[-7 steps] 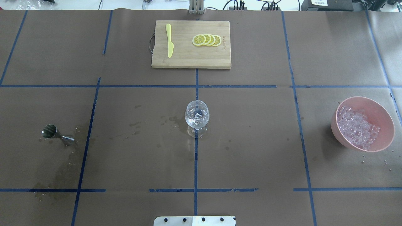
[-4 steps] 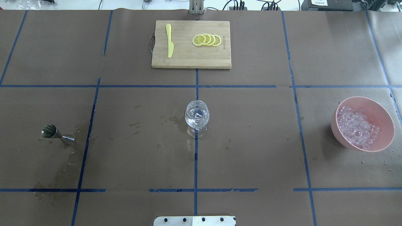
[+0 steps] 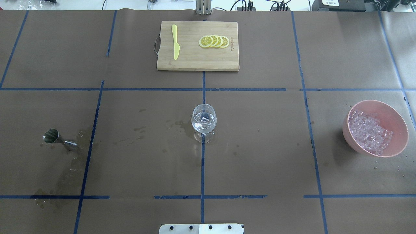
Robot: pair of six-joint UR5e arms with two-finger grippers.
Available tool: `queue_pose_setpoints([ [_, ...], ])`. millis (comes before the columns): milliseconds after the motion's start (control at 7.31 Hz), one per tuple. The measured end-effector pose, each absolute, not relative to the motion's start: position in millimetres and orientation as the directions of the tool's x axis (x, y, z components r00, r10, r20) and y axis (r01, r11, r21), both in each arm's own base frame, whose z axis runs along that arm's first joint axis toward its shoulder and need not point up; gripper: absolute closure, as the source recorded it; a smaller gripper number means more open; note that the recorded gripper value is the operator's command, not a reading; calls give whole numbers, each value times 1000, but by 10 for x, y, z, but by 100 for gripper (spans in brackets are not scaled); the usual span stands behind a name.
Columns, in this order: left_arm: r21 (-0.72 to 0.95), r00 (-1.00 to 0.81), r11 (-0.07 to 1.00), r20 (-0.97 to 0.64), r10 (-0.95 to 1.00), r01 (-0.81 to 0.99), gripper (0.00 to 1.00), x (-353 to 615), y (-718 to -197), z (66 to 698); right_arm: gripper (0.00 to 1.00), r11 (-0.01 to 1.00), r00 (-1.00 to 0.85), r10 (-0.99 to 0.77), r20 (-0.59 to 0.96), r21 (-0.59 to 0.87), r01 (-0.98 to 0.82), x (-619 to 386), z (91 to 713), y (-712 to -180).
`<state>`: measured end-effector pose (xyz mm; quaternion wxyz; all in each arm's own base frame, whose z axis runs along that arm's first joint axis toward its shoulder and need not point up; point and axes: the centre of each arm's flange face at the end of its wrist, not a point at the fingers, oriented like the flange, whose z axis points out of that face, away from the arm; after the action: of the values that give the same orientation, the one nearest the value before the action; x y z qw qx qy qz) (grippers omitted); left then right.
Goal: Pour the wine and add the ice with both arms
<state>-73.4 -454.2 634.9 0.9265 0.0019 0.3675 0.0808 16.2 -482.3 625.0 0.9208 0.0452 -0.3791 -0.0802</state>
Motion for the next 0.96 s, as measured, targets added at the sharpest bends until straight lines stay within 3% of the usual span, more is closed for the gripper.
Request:
queue_pose_setpoints([
  [957,57,716,987,-683,146,-147,0,-734,-4541,6391,0,983,698,-183,693,145,113,160,6244,-4823],
])
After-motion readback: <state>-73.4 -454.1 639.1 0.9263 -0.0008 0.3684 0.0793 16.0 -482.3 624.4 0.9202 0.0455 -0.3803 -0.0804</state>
